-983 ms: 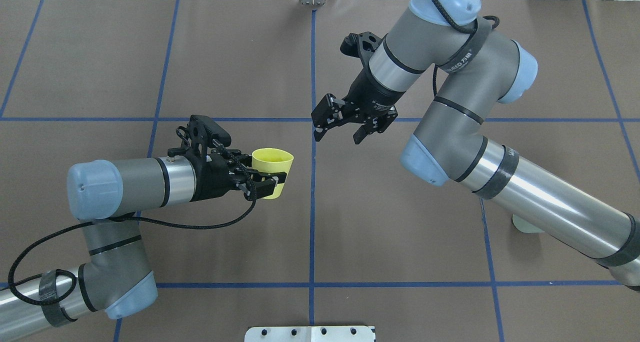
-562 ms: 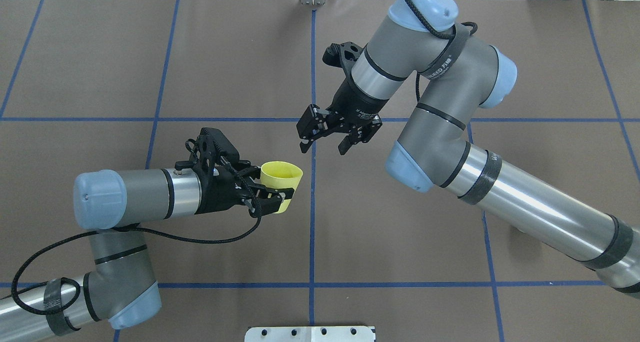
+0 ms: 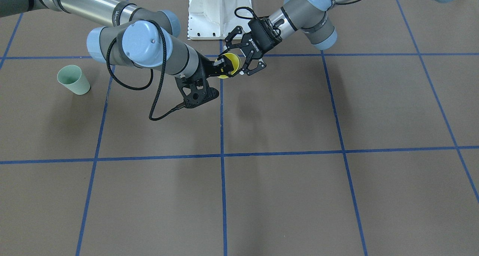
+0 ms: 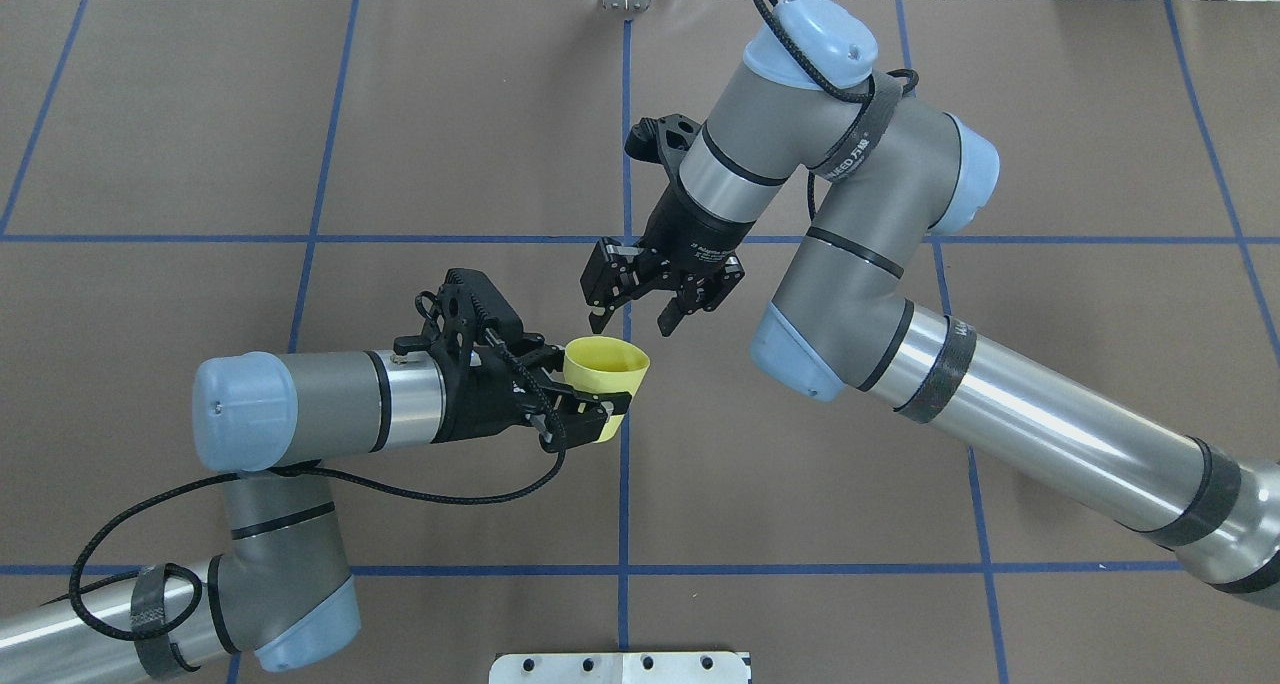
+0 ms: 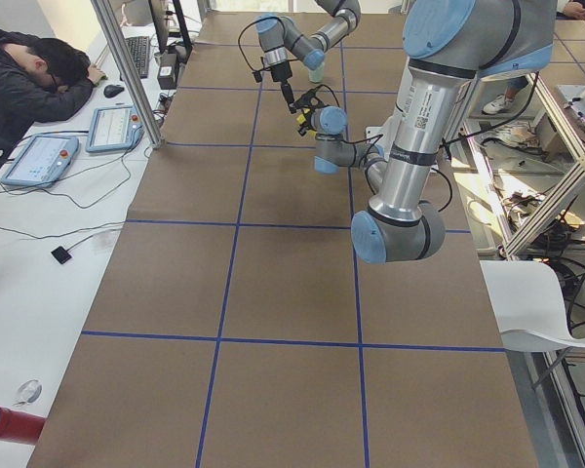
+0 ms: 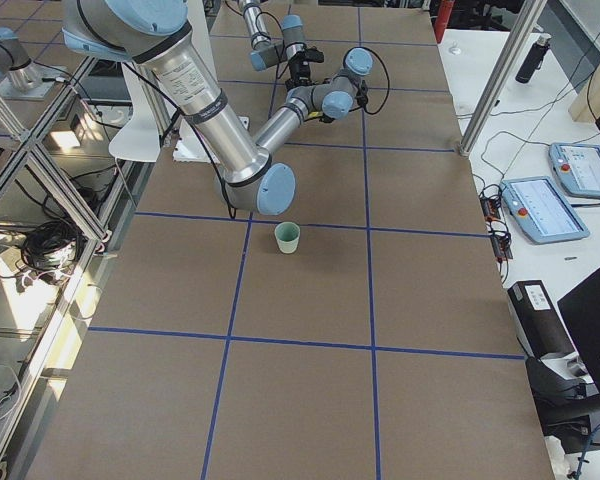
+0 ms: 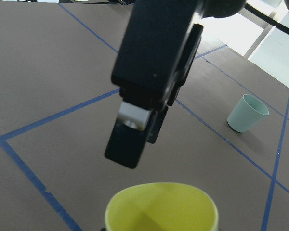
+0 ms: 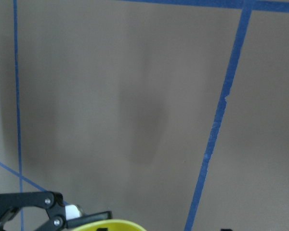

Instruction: Transfer and stack yellow cup on green cup

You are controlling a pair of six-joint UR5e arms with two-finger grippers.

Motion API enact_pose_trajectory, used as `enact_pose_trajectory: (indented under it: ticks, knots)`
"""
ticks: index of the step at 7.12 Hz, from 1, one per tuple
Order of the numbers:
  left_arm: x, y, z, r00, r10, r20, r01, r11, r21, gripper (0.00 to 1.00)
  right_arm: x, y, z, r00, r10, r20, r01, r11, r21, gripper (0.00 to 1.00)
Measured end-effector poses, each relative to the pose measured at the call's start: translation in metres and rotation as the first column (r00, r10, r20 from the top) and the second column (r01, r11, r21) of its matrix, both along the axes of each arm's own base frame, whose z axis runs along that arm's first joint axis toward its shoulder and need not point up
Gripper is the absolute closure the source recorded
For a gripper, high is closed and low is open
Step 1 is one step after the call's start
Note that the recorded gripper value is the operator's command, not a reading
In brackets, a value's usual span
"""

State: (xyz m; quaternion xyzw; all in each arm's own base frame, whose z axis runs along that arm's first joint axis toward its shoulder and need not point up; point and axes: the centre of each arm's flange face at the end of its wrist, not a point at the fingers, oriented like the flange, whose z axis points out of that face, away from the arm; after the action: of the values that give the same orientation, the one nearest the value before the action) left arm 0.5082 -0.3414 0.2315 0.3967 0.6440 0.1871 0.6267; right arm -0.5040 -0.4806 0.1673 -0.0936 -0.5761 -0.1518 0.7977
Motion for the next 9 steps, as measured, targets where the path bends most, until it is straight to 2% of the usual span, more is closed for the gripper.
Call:
enact_pose_trajectory:
  ticks: [2,3,7,8,9]
  knots:
    - [0.005,-0.001,0.000,1.000,0.003,0.003,-0.003,1.000,-0.002,1.00,0.003,0.005,0.005,0.999,-0.039,0.011,0.039,0.999,-0.023,0.24]
    - [0.005,-0.001,0.000,1.000,0.004,0.002,-0.004,1.000,-0.002,1.00,0.005,0.007,0.011,0.999,-0.045,0.009,0.045,0.999,-0.031,0.28]
    - [0.004,-0.001,-0.003,1.000,0.006,-0.006,-0.006,1.000,-0.001,1.00,0.001,0.014,0.029,0.999,-0.050,-0.011,0.050,0.998,-0.042,0.31]
    - [0.004,0.000,-0.004,1.000,0.007,-0.007,-0.007,1.000,0.000,1.00,0.000,0.015,0.030,0.998,-0.054,-0.011,0.053,0.998,-0.043,0.39]
    - [0.005,0.000,-0.004,1.000,0.007,-0.007,-0.007,1.000,0.000,1.00,-0.001,0.016,0.030,0.998,-0.056,-0.011,0.056,0.997,-0.044,0.53]
